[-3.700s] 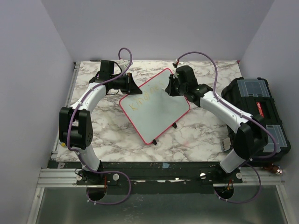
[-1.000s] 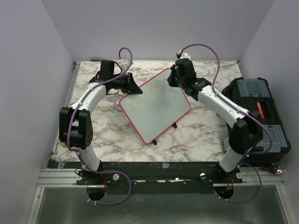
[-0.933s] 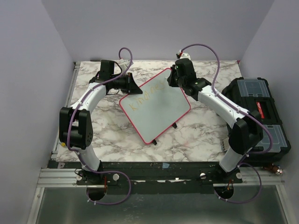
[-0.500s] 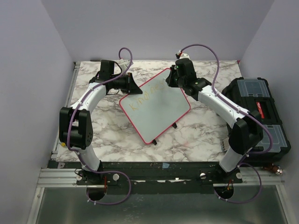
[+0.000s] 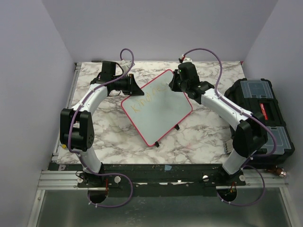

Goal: Write a sentence on the whiteboard

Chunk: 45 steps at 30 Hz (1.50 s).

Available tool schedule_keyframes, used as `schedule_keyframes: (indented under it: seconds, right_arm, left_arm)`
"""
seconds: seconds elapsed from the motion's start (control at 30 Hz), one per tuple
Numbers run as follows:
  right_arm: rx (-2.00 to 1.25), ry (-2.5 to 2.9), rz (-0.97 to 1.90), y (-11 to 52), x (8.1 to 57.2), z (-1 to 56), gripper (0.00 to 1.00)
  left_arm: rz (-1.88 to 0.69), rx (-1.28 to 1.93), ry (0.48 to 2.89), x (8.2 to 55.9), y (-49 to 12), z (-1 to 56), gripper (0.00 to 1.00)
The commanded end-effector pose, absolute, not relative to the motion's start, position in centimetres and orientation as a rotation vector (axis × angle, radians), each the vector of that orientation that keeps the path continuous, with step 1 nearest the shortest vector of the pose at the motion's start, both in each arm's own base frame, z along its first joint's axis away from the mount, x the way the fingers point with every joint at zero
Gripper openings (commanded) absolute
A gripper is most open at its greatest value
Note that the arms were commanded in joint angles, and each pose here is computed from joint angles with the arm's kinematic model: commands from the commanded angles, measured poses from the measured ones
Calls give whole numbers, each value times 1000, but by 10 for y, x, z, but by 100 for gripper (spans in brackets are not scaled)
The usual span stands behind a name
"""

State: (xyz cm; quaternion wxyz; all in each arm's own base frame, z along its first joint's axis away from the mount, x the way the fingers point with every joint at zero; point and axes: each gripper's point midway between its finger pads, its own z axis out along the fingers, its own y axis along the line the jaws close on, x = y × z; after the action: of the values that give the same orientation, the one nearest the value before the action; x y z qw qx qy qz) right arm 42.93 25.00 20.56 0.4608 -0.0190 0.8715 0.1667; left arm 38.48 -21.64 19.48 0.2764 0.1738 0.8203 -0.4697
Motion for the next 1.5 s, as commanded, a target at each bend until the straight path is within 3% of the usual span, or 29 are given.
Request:
schedule_keyframes:
  seconds: [0.0,0.77,1.13,1.3,1.47]
  right_arm:
    - [-31,2181,370,239,424,196,1]
    - [-10,2212,284,224,419,184,1]
    - [-73,2243,403,239,405,183,1]
    - [-112,2213,469,247,401,206,1]
    - [-58,2070,486,236,398,274,1]
  left_arm:
    - [-1208,586,2218,376,-224,175,0]
    - [-1206,586,2216,376,-224,176,0]
    - [-1209,588,2215,376,-224,176,0]
    - [-1211,587,2216,375,-224,176,0]
    - [-1208,588,2215,375,-224,177,0]
